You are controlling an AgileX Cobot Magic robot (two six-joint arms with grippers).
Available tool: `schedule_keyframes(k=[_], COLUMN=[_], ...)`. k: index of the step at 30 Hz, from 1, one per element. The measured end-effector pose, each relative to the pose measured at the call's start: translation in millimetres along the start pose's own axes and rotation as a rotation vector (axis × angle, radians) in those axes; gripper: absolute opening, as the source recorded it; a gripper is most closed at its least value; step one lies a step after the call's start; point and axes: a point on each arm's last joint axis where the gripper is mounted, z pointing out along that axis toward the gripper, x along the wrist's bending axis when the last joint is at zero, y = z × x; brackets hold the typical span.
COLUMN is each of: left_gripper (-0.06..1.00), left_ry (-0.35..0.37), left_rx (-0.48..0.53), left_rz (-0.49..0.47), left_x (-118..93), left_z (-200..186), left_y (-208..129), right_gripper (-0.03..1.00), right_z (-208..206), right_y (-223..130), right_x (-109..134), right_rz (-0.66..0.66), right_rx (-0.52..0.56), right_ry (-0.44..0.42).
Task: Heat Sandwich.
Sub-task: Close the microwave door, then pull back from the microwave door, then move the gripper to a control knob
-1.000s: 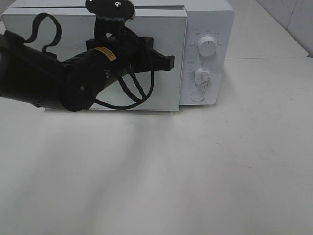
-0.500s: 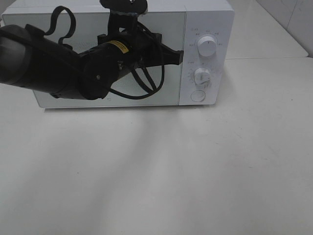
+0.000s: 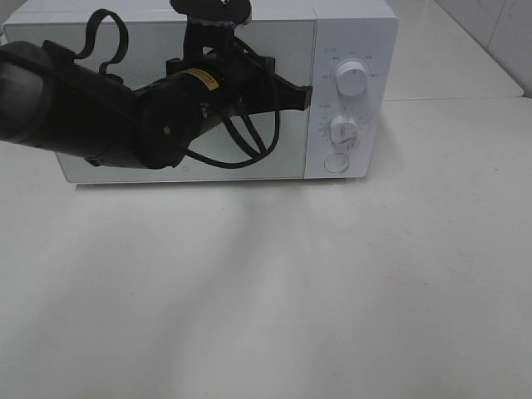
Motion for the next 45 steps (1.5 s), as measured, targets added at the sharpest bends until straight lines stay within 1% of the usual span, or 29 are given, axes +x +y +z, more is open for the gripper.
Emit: schedule_keyframes(k=[4,7,9,10,11,12,14,15,16,17,18,19,20,22,25,28,29,30,31,33,34,35,37,38,39,40,43,44,45], left_gripper=[0.0,0.0,0.0,0.0,0.0,0.02,0.24,0.24,0.34,0.61,0.74,0.84,0.84,0.95,0.97,0.98,0.98,0.98,0.98,0.98,0.98,0.98,0.98,0.98,0.98,0.98,0.98,0.98,0.98], left_ry=[0.023,0.025,0.01,0.01,0.001,-0.024,-0.05,-0.05,-0.062,-0.091,-0.109,-0.128,-0.128,-0.171,-0.192,-0.236,-0.236,-0.257,-0.268,-0.278,-0.278,-0.274,-0.256,-0.256,-0.249,-0.224,-0.185,-0.185,-0.149], left_rx=[0.014,0.022,0.044,0.044,0.064,0.115,0.181,0.181,0.205,0.261,0.296,0.325,0.325,0.397,0.432,0.547,0.547,0.604,0.636,0.693,0.693,0.749,0.82,0.82,0.856,0.913,0.968,0.968,0.987], left_rz=[-0.027,-0.032,-0.03,-0.03,-0.03,-0.026,-0.025,-0.025,-0.025,-0.024,-0.018,-0.011,-0.011,0.012,0.017,0.031,0.031,0.042,0.05,0.054,0.054,0.04,0.009,0.009,-0.007,-0.039,-0.082,-0.082,-0.12], left_x=[3,4,1,1,0,-2,-3,-3,-3,-4,-6,-7,-7,-9,-10,-11,-11,-11,-11,-7,-7,1,13,13,18,32,54,54,69], left_z=[-11,-20,-32,-32,-35,-44,-52,-52,-56,-64,-68,-72,-72,-83,-89,-101,-101,-108,-112,-119,-119,-124,-130,-130,-133,-139,-149,-149,-157], left_y=[-2,-2,-2,-2,-2,-2,-4,-4,-2,0,1,3,3,7,11,10,10,11,11,12,12,13,13,13,13,14,20,20,26], right_gripper=[0.75,0.75,0.75,0.75,0.75,0.75,0.75,0.75,0.75,0.75,0.75,0.75,0.75,0.75,0.75,0.75,0.75,0.75,0.75,0.75,0.75,0.75,0.75,0.75,0.75,0.75,0.75,0.75,0.75], right_z=[0,0,0,0,0,0,0,0,0,0,0,0,0,0,0,0,0,0,0,0,0,0,0,0,0,0,0,0,0], right_y=[0,0,0,0,0,0,0,0,0,0,0,0,0,0,0,0,0,0,0,0,0,0,0,0,0,0,0,0,0], right_x=[0,0,0,0,0,0,0,0,0,0,0,0,0,0,0,0,0,0,0,0,0,0,0,0,0,0,0,0,0], right_rz=[0.0,0.0,0.0,0.0,0.0,0.0,0.0,0.0,0.0,0.0,0.0,0.0,0.0,0.0,0.0,0.0,0.0,0.0,0.0,0.0,0.0,0.0,0.0,0.0,0.0,0.0,0.0,0.0,0.0], right_rx=[0.0,0.0,0.0,0.0,0.0,0.0,0.0,0.0,0.0,0.0,0.0,0.0,0.0,0.0,0.0,0.0,0.0,0.0,0.0,0.0,0.0,0.0,0.0,0.0,0.0,0.0,0.0,0.0,0.0], right_ry=[0.0,0.0,0.0,0.0,0.0,0.0,0.0,0.0,0.0,0.0,0.0,0.0,0.0,0.0,0.0,0.0,0.0,0.0,0.0,0.0,0.0,0.0,0.0,0.0,0.0,0.0,0.0,0.0,0.0])
